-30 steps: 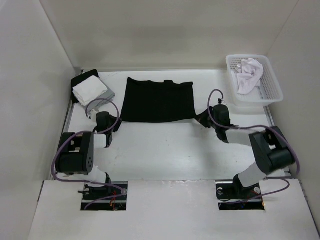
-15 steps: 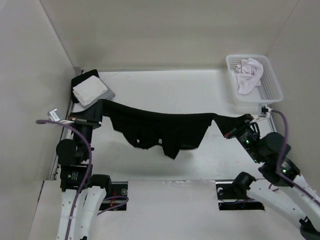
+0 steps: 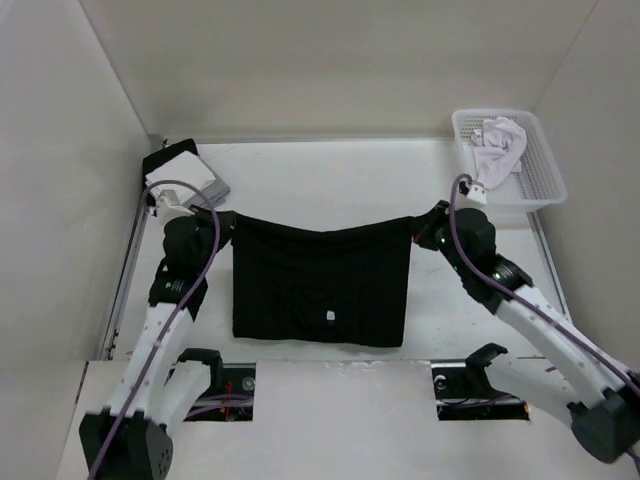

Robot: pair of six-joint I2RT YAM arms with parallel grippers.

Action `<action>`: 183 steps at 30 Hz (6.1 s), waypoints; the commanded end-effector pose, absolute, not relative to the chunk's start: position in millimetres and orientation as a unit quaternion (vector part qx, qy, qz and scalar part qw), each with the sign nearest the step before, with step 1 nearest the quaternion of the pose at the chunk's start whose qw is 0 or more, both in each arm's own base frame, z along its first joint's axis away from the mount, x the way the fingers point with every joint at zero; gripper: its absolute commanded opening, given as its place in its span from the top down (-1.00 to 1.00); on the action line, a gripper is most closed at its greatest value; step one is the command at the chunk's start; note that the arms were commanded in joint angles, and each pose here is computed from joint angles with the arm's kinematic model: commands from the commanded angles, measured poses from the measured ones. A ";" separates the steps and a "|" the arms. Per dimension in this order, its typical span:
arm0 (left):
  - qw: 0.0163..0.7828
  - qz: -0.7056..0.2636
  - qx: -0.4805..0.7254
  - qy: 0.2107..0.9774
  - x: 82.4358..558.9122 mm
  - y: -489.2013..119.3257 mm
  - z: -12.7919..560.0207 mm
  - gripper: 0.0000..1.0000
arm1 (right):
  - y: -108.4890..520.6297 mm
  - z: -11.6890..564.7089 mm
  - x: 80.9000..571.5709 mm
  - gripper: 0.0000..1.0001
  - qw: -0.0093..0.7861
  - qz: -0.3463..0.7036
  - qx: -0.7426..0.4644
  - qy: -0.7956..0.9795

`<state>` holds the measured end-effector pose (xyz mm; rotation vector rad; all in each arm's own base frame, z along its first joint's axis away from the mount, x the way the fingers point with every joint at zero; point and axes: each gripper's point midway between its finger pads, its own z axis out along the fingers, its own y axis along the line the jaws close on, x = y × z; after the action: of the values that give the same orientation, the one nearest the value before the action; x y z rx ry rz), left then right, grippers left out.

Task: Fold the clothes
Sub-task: Fold the tank top

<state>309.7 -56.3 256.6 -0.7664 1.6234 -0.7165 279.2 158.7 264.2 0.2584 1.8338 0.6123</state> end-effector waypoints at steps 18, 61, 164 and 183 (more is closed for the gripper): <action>0.553 -0.289 -0.360 0.694 407.8 -55.0 184.0 0.92 | 141.8 192.7 396.6 1.00 0.502 0.283 0.167 0.800; 0.535 -0.328 -0.311 0.714 272.6 -81.2 143.2 0.46 | 102.2 129.1 277.4 -0.06 0.494 0.257 0.243 0.794; 0.473 -0.413 -0.219 0.747 372.5 -218.5 121.0 0.53 | 344.7 100.2 238.6 0.83 0.359 0.390 -0.018 0.848; 0.521 -0.275 -0.170 0.790 282.0 -137.5 156.0 0.06 | 141.8 203.6 317.6 -0.22 0.611 0.292 0.165 0.717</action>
<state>292.6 -159.3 178.0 -0.3949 1.8133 -0.7720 308.0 167.9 199.7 0.3140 1.7356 0.7433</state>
